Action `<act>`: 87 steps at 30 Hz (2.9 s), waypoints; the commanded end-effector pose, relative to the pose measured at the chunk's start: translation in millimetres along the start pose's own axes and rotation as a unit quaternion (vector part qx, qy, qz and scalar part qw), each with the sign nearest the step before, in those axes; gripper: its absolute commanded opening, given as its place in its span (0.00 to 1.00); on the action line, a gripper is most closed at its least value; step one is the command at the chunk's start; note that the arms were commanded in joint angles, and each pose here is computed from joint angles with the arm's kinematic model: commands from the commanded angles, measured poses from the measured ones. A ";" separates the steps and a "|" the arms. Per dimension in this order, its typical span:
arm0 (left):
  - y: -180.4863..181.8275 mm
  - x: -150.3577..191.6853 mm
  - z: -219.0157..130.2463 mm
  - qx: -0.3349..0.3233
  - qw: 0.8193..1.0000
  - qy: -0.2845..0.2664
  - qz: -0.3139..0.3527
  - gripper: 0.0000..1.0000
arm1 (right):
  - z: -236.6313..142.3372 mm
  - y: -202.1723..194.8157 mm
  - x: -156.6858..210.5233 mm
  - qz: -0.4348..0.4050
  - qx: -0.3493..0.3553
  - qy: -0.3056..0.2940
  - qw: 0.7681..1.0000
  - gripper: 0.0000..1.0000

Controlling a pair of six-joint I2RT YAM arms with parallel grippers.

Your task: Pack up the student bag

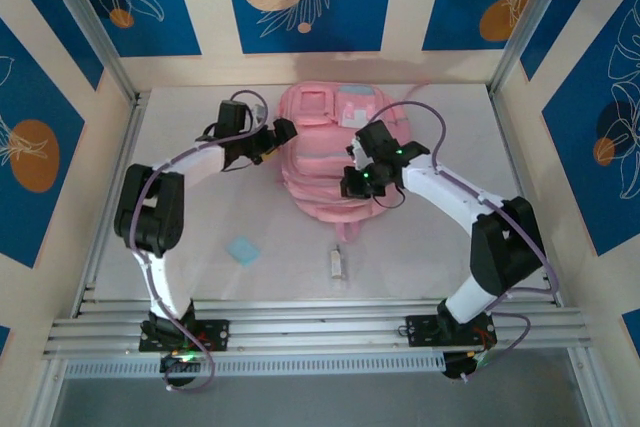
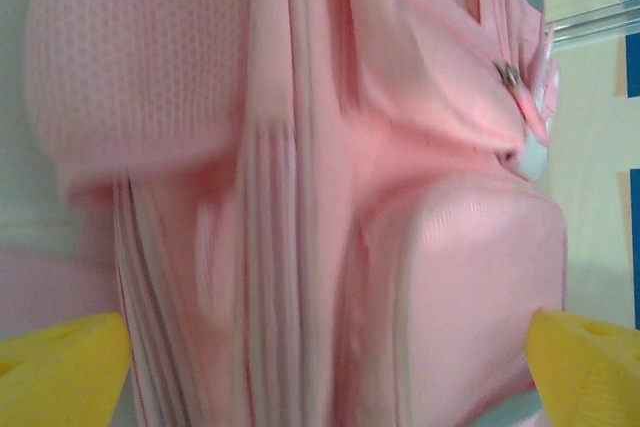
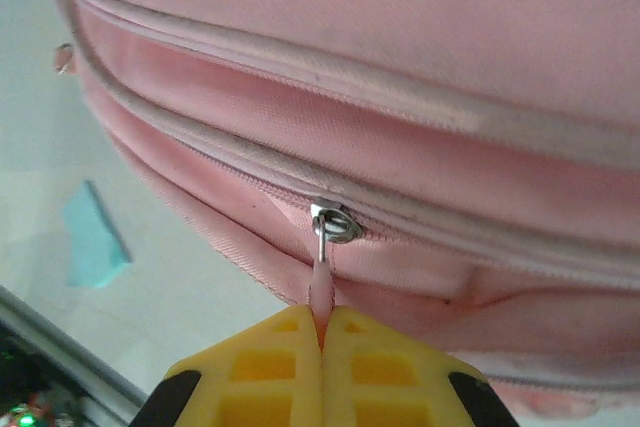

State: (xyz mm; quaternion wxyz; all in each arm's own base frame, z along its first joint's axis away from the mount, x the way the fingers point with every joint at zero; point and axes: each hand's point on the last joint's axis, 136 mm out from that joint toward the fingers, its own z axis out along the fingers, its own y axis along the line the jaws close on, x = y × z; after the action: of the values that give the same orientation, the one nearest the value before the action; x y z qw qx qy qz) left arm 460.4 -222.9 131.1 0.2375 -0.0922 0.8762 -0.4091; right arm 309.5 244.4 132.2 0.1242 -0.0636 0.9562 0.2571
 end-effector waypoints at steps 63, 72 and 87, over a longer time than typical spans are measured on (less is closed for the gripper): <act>-6.1 63.4 -23.5 0.136 0.972 -0.069 -0.178 0.00 | -52.2 -231.0 -160.9 0.051 0.261 -0.174 0.948 0.00; -15.4 65.5 -31.9 0.141 0.974 -0.061 -0.166 0.00 | -45.4 -260.1 -187.1 0.074 0.274 -0.173 0.943 0.00; -33.6 61.6 -27.8 0.146 0.981 -0.052 -0.113 0.00 | -57.0 -121.4 -134.2 0.037 0.106 -0.179 0.977 0.71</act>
State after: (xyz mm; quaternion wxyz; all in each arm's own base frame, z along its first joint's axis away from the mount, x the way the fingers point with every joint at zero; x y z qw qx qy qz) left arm 387.7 -238.0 112.8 0.2171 -0.2293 0.7908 -0.5244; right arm 456.6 86.1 147.3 0.2834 0.0511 0.9493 0.1265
